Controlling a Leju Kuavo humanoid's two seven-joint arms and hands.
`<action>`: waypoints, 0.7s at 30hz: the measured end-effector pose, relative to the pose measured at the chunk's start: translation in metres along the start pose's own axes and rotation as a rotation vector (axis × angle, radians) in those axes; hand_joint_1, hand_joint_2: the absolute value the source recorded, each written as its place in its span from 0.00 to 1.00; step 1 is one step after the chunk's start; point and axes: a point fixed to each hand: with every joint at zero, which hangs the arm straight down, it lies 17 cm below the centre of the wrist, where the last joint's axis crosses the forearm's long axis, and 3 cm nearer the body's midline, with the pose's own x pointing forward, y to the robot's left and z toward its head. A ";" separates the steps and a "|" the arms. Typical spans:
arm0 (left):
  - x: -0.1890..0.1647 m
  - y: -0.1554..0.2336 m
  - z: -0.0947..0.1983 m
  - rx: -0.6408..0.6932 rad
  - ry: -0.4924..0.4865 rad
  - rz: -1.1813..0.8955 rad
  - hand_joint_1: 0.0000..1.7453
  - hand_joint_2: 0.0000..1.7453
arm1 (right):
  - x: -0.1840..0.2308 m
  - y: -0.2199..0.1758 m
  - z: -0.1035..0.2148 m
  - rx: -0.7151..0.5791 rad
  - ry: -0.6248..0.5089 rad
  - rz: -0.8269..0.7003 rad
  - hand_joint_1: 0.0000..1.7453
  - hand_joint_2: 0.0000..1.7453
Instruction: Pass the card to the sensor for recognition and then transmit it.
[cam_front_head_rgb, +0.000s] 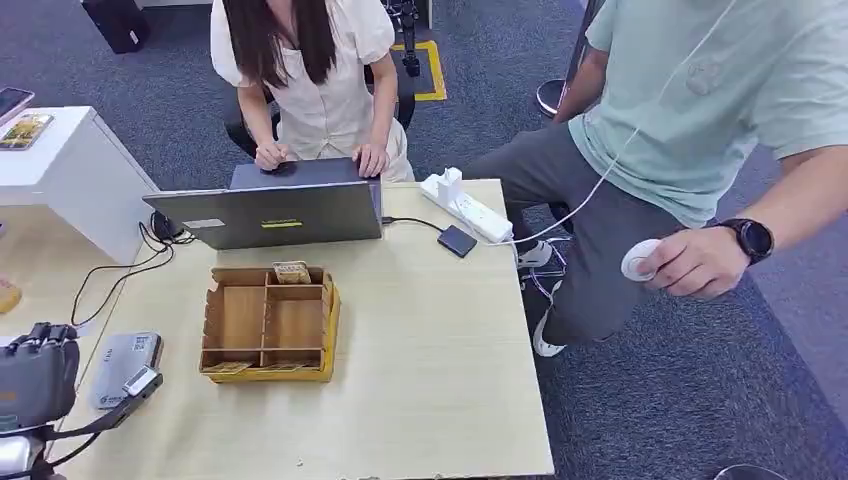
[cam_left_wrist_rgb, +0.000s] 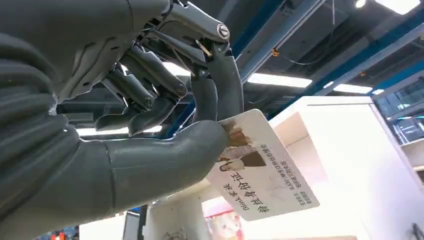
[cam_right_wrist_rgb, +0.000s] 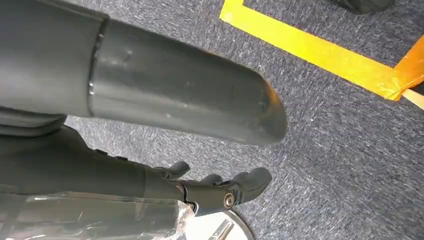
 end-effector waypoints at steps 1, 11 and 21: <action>0.004 -0.001 0.001 -0.005 -0.009 0.003 1.00 1.00 | 0.000 0.000 0.000 -0.002 0.001 -0.001 0.00 0.00; 0.028 -0.019 0.013 -0.060 -0.075 0.019 1.00 1.00 | 0.000 -0.003 0.000 -0.013 -0.001 -0.004 0.00 0.00; 0.031 -0.025 0.016 -0.077 -0.082 0.019 1.00 1.00 | -0.001 -0.003 0.000 -0.014 0.000 -0.006 0.00 0.00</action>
